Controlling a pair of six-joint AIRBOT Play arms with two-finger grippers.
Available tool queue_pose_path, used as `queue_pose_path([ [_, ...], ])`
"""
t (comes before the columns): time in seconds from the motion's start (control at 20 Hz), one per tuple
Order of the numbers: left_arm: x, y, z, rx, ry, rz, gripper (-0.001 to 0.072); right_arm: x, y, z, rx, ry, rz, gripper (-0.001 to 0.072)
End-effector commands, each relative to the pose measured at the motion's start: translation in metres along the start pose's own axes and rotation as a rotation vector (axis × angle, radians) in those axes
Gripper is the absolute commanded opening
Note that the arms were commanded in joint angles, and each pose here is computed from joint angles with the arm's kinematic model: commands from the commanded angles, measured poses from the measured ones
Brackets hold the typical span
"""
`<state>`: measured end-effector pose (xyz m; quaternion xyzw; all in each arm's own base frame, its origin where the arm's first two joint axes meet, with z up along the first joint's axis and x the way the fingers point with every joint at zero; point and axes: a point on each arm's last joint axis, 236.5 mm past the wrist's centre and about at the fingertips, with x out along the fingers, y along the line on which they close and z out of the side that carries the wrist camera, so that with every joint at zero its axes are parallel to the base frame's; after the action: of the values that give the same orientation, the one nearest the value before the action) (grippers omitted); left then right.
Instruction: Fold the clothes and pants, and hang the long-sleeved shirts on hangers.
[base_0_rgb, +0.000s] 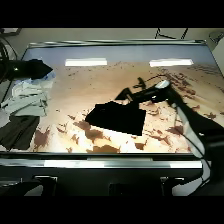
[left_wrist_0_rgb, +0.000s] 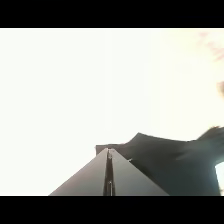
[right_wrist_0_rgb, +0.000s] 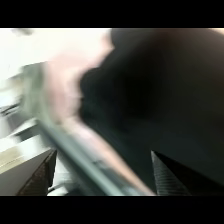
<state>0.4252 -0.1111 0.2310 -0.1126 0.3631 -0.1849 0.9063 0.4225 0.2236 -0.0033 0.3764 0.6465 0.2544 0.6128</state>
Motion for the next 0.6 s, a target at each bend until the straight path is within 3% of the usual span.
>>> queue_pose_path([
  [0.0,-0.009,0.014,-0.011,0.027,0.044,0.062,0.0025,-0.104,-0.128,-0.022,0.118,0.010,-0.432,0.0683],
  [0.1,-0.009,0.014,-0.012,0.026,0.045,0.061,0.0025,-0.101,-0.160,-0.045,0.199,0.027,-0.448,0.0681],
  [0.4,-0.009,0.012,-0.012,-0.003,0.044,0.057,0.0026,-0.017,-0.133,-0.043,0.174,-0.042,-0.114,0.0660],
  [0.5,-0.009,0.012,-0.012,-0.012,0.044,0.057,0.0025,-0.001,-0.120,-0.046,0.182,-0.014,-0.067,0.0574],
  [0.55,-0.009,0.012,-0.012,-0.013,0.044,0.057,0.0026,0.005,-0.106,-0.048,0.133,0.001,-0.020,0.0467],
])
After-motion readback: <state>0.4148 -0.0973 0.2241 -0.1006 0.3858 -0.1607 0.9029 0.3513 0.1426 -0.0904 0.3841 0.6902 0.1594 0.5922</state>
